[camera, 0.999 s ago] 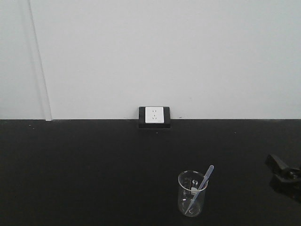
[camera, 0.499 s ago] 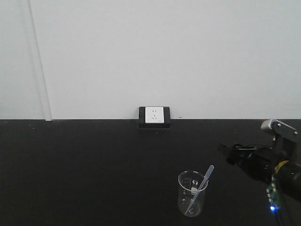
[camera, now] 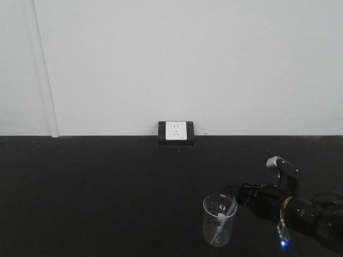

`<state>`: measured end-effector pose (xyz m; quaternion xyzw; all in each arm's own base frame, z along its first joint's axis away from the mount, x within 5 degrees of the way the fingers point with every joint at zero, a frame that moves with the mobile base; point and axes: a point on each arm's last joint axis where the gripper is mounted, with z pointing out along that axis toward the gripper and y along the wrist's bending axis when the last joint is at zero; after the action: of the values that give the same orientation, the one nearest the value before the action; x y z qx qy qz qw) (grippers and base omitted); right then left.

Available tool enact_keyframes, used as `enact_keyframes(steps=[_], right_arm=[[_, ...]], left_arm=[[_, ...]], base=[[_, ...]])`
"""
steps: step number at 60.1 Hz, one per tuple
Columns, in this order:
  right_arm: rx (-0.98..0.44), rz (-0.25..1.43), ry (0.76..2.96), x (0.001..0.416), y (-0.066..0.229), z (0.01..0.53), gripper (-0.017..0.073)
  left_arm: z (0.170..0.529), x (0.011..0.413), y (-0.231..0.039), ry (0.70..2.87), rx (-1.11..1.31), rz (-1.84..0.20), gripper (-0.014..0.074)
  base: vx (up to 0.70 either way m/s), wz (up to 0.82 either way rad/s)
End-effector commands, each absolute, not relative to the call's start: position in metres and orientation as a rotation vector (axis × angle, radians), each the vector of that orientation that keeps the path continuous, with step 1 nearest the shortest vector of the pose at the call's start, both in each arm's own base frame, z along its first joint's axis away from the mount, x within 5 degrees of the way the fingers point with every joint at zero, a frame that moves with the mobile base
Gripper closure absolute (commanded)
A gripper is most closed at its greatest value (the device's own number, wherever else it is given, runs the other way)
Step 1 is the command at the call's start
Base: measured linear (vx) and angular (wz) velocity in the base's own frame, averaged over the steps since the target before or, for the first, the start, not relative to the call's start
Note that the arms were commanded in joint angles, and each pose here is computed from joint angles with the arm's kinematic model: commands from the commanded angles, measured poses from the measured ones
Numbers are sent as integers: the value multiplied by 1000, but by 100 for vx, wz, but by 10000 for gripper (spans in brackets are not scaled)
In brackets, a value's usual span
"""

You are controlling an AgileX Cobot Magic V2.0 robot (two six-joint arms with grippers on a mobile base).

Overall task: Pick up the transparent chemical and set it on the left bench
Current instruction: 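Move the right gripper to the dropper pipette in the beaker, then close the right gripper on the pipette and lift it out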

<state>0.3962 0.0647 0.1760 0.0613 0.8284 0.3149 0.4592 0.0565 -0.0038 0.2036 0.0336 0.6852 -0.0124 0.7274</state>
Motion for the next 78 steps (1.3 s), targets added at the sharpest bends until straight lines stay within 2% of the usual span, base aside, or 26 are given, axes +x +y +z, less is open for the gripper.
enact_keyframes(steps=[1, 6, 14, 20, 36, 59, 71, 78], right_arm=[[102, 840, 1914, 400, 68, 207, 162], [103, 840, 1915, 400, 68, 206, 264], [88, 829, 1914, 400, 68, 206, 478], [64, 812, 1911, 400, 68, 206, 573], [-39, 721, 1866, 395, 67, 225, 559], [-404, 365, 1675, 342, 60, 329, 559], [-392, 216, 1652, 296, 48, 355, 559], [-394, 211, 1647, 268, 46, 351, 559]], left_arm=[[206, 55, -4, 1429, 64, -35, 597], [206, 55, -4, 1429, 64, -35, 597], [206, 55, -4, 1429, 64, -35, 597], [206, 55, -4, 1429, 64, -35, 597], [206, 55, -4, 1429, 64, -35, 597], [206, 55, -4, 1429, 64, -35, 597], [206, 55, -4, 1429, 64, -35, 597], [206, 55, -4, 1429, 64, -35, 597]], base=[[0, 0], [0, 0], [0, 0], [0, 0], [0, 0], [0, 0], [0, 0], [0, 0]])
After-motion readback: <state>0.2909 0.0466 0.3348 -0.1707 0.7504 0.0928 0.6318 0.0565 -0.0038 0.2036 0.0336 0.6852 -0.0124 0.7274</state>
